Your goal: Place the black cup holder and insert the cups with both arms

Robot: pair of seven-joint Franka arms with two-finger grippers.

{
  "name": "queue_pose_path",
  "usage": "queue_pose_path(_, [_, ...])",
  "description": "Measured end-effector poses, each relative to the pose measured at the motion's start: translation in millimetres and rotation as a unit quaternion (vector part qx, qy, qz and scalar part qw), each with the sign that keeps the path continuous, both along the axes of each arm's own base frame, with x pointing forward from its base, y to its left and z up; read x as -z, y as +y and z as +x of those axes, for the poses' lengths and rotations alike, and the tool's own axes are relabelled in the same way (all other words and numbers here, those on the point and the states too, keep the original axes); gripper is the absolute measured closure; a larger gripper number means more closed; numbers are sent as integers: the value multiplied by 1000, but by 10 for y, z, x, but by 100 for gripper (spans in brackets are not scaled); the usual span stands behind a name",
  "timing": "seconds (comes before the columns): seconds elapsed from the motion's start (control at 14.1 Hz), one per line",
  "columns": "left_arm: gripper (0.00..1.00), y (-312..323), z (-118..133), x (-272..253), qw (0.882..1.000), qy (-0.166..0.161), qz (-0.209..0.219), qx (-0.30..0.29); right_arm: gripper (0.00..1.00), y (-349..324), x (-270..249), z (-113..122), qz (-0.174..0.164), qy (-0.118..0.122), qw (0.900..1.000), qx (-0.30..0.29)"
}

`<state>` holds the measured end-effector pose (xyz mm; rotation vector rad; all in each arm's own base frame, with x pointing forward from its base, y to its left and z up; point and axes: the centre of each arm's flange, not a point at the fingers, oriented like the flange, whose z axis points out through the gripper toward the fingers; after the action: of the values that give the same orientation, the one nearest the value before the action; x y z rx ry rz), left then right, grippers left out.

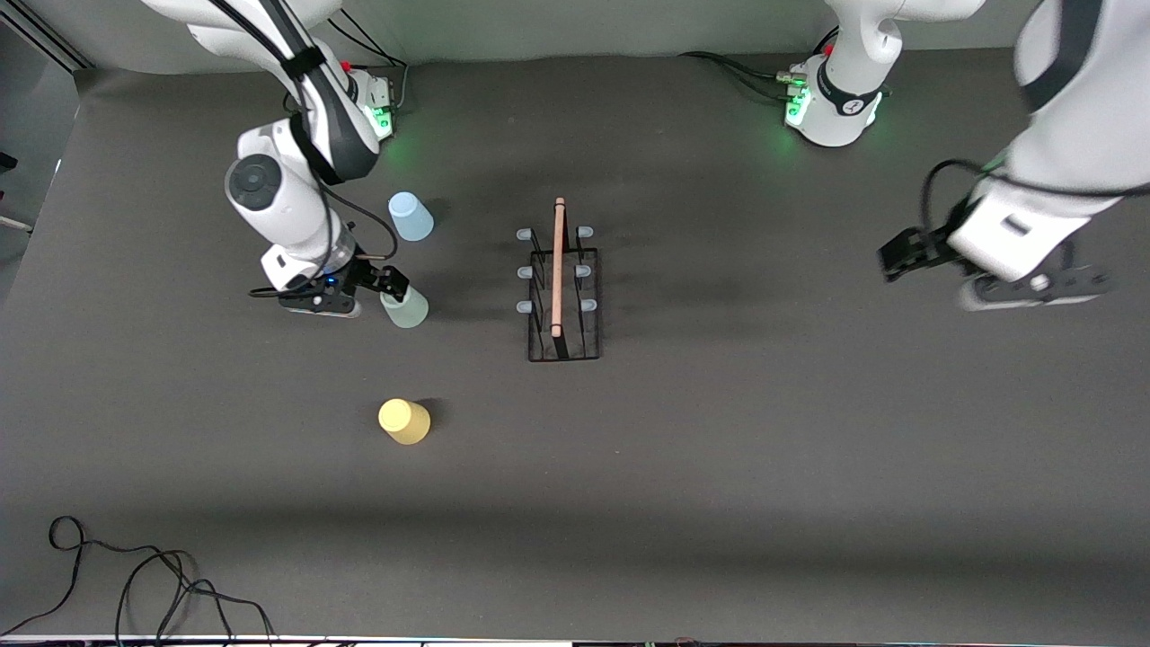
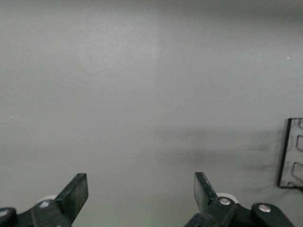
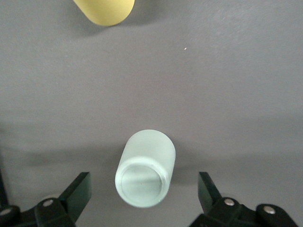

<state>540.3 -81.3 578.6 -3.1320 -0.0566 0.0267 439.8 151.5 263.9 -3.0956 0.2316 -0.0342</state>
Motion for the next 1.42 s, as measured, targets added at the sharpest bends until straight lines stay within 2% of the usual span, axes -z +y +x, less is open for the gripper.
queue_pose_path(0.28, [0, 308, -128, -228, 1000, -20, -3, 15, 0, 18, 354, -76, -5, -12, 1000, -5])
queue_pose_path(0.43, [0, 354, -195, -350, 999, -30, 5, 44, 0, 8, 442, -90, -8, -12, 1000, -5])
queue_pose_path(0.5, [0, 378, -233, -399, 998, -31, 13, 57, 7, 6, 465, -91, -8, -13, 1000, -5])
queue_pose_path(0.64, [0, 388, -288, -464, 997, -32, 17, 61, 32, 7, 467, -84, -7, -16, 1000, -5])
queue_pose_path(0.92, [0, 401, -316, -474, 998, -26, 18, 60, 34, 18, 439, -71, -6, -19, 1000, -5])
queue_pose_path(1.07, [0, 407, -308, -425, 998, -17, 18, 60, 34, 44, 307, -23, 0, -29, 1000, -5])
queue_pose_path(1.21, [0, 404, -293, -378, 998, -10, 18, 60, 34, 83, 6, 27, 4, -15, 1000, -2])
queue_pose_path(1.42, [0, 393, -288, -358, 998, -7, 19, 62, 34, 160, -771, 93, 14, 7, 1000, 26])
